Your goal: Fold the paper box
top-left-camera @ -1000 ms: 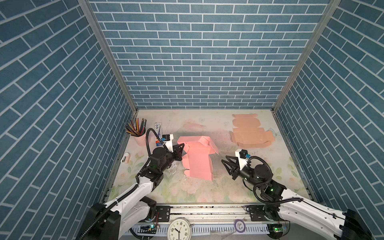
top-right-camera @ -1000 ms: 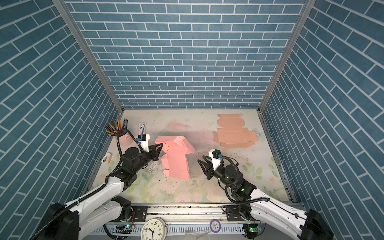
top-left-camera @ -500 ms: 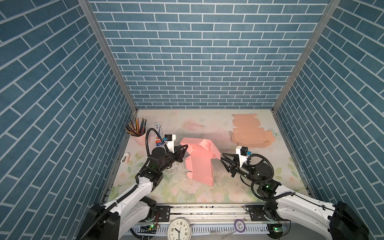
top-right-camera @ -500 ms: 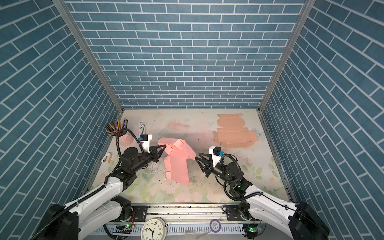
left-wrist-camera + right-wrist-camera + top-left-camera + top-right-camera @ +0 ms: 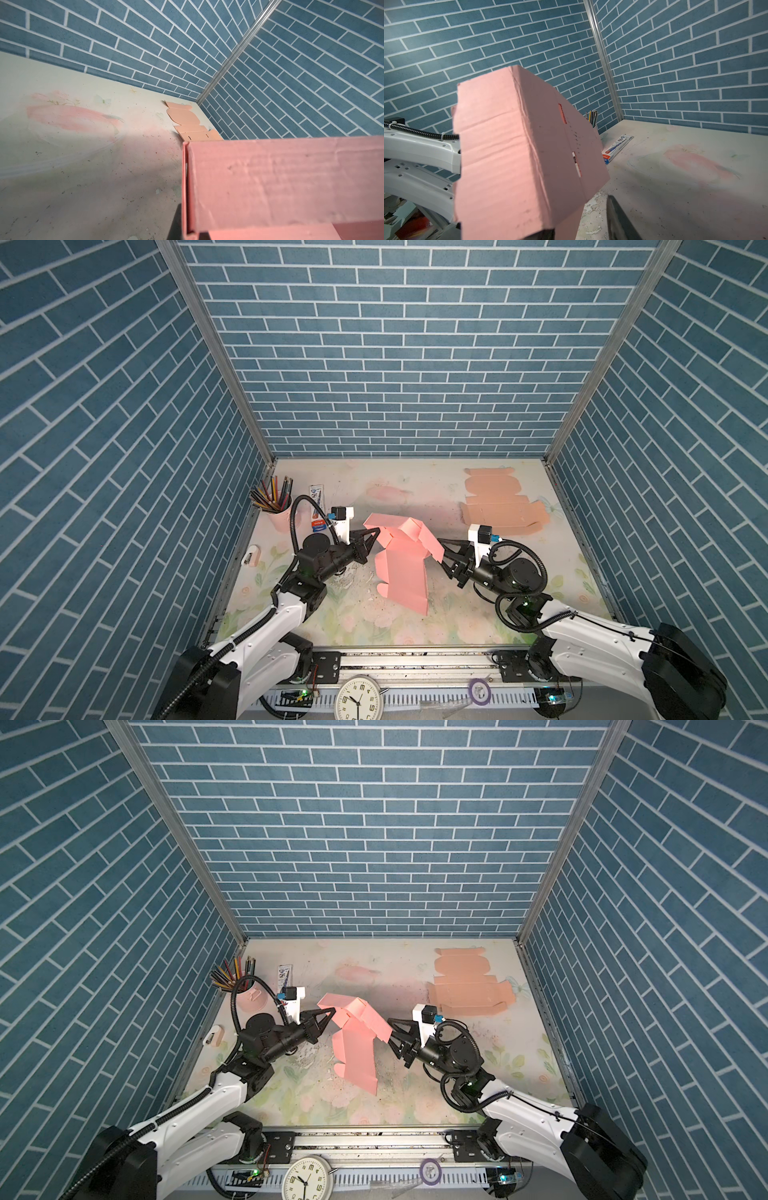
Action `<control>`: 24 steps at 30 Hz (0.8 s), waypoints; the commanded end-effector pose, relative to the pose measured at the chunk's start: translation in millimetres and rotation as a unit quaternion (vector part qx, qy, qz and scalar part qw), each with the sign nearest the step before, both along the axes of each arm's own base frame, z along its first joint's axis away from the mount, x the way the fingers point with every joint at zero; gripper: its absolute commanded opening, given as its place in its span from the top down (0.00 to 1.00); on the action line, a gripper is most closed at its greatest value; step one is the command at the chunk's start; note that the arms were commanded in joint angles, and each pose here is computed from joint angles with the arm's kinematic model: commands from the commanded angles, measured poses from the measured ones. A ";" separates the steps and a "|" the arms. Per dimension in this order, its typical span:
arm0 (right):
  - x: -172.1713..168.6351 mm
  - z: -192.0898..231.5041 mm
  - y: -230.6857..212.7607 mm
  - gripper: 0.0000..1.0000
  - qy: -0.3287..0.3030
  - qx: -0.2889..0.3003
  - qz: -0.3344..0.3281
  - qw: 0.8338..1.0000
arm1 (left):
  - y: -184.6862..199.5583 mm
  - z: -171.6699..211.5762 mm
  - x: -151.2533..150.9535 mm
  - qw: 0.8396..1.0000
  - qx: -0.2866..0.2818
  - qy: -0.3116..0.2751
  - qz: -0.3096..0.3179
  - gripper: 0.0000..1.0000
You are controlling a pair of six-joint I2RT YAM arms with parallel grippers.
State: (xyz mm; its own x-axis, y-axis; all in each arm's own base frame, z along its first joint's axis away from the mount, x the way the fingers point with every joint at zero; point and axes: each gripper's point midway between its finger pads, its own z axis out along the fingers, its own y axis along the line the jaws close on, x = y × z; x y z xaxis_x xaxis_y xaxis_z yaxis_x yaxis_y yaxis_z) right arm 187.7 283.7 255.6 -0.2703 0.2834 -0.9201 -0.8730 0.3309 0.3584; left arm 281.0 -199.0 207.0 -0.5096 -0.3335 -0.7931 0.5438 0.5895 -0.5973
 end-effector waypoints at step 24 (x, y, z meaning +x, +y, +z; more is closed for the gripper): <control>13.1 -9.2 2.7 0.74 0.041 -0.007 -0.020 0.999 | -1.0 4.7 5.5 1.000 0.003 -0.017 0.014 0.94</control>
State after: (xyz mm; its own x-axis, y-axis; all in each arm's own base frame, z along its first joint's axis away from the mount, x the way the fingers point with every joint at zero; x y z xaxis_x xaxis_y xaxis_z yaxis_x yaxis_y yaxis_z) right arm 196.5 288.2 239.2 -0.3479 0.2778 -0.8954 -0.8335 0.3456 0.4310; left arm 286.9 -196.8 202.6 -0.4985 -0.3405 -0.7972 0.5208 0.6175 -0.5894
